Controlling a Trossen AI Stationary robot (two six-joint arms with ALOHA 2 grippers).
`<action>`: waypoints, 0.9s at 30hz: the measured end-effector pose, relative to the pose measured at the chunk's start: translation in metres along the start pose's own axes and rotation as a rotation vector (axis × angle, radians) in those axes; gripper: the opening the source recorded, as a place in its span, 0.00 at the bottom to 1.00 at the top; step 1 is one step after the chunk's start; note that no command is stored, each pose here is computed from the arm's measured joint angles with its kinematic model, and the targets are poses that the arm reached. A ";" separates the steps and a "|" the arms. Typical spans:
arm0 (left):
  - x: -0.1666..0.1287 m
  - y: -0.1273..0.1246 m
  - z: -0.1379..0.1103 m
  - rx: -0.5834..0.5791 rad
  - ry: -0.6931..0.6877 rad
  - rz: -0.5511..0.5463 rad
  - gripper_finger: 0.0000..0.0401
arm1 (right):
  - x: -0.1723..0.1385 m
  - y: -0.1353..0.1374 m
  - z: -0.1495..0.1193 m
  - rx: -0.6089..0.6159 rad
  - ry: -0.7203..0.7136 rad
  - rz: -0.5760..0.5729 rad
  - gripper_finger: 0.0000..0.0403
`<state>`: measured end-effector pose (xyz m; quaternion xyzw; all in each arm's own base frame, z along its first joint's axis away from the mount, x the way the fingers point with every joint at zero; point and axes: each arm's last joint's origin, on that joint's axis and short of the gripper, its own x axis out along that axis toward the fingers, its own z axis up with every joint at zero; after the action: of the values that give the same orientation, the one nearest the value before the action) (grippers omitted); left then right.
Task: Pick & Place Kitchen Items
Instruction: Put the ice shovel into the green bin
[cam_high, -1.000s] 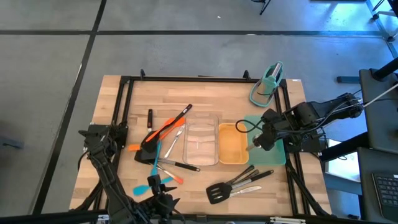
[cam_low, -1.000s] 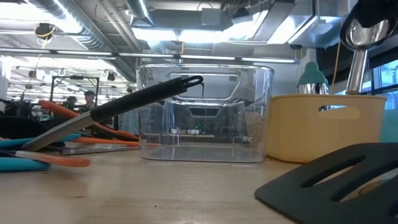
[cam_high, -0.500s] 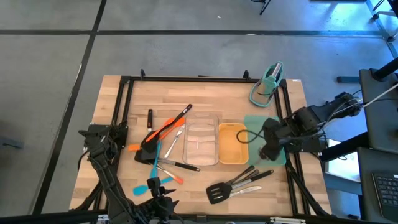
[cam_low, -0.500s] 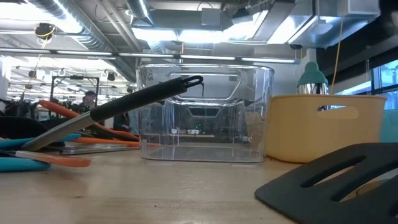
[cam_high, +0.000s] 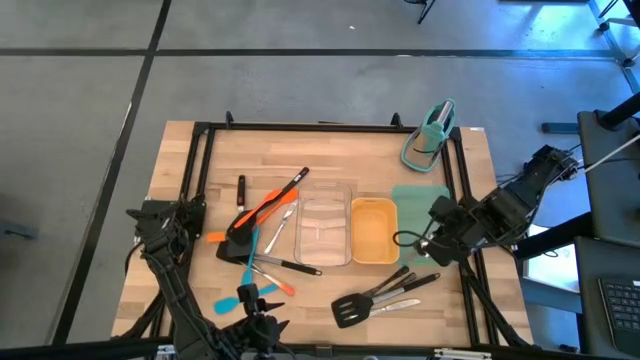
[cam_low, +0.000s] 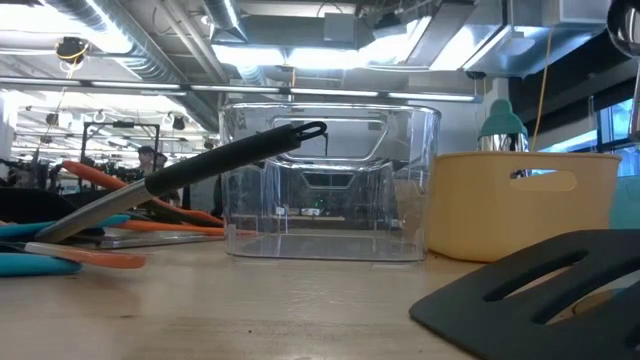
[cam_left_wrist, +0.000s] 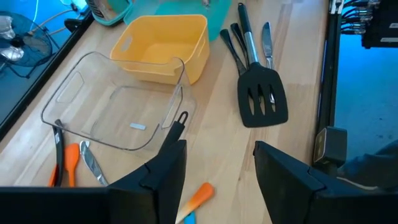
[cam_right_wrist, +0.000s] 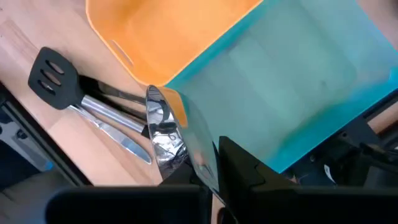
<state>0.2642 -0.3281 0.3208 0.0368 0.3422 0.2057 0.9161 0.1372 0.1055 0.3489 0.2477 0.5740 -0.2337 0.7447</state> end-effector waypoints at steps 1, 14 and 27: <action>0.000 0.000 0.000 -0.001 0.000 0.000 0.45 | 0.000 0.000 0.000 -0.001 -0.008 -0.004 0.04; 0.000 -0.001 -0.001 -0.006 0.010 -0.005 0.45 | 0.030 0.001 -0.004 -0.012 0.005 -0.133 0.04; 0.000 -0.001 -0.001 -0.006 0.004 -0.002 0.45 | 0.046 -0.004 -0.007 0.032 0.006 -0.199 0.04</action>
<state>0.2638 -0.3293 0.3195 0.0335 0.3433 0.2058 0.9158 0.1404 0.1037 0.3025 0.2018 0.5942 -0.3149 0.7120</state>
